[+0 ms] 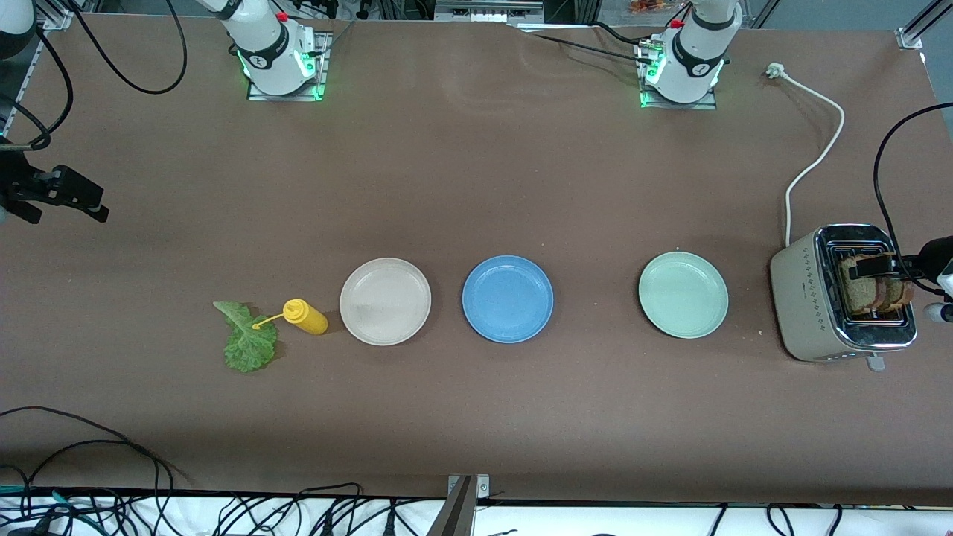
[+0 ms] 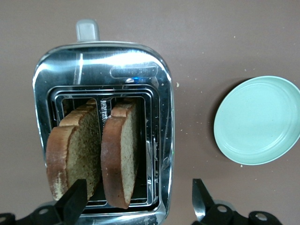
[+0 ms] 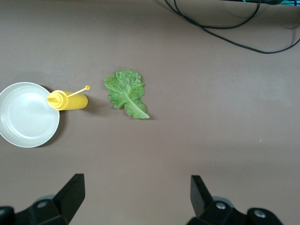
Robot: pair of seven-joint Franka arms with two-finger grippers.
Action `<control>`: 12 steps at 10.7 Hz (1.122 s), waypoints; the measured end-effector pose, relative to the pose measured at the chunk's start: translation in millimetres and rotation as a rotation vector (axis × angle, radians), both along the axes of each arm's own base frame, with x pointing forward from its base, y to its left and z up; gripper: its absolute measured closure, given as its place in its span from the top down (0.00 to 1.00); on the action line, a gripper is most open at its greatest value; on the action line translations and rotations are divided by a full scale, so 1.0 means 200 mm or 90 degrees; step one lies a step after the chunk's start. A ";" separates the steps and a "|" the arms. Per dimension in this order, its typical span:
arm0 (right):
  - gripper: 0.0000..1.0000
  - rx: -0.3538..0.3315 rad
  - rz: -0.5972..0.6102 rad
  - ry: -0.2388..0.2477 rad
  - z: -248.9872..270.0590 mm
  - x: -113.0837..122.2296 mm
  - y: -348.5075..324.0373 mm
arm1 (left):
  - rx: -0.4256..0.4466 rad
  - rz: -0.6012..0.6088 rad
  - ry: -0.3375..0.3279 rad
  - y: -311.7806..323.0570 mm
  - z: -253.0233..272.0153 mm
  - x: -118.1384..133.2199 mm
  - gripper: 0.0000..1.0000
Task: Make sandwich in blue plate with both arms
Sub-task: 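Move the left gripper down over the bread slices in the toaster, then grasp a bread slice with the left gripper and lift it out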
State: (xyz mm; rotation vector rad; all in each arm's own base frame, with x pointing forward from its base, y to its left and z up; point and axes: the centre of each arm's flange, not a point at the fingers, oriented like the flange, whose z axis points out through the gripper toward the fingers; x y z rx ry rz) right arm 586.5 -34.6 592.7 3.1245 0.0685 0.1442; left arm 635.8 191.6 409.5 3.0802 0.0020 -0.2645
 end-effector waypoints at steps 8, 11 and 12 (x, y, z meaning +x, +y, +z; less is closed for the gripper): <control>1.00 0.000 0.000 0.000 0.00 0.00 0.00 | -0.010 0.013 0.026 0.07 -0.15 -0.01 0.43; 1.00 0.000 0.000 0.000 0.00 0.00 0.00 | -0.010 0.013 0.027 0.07 -0.16 -0.01 0.13; 1.00 0.000 0.000 0.000 0.00 0.00 0.00 | -0.010 0.013 0.027 0.07 -0.16 -0.01 0.12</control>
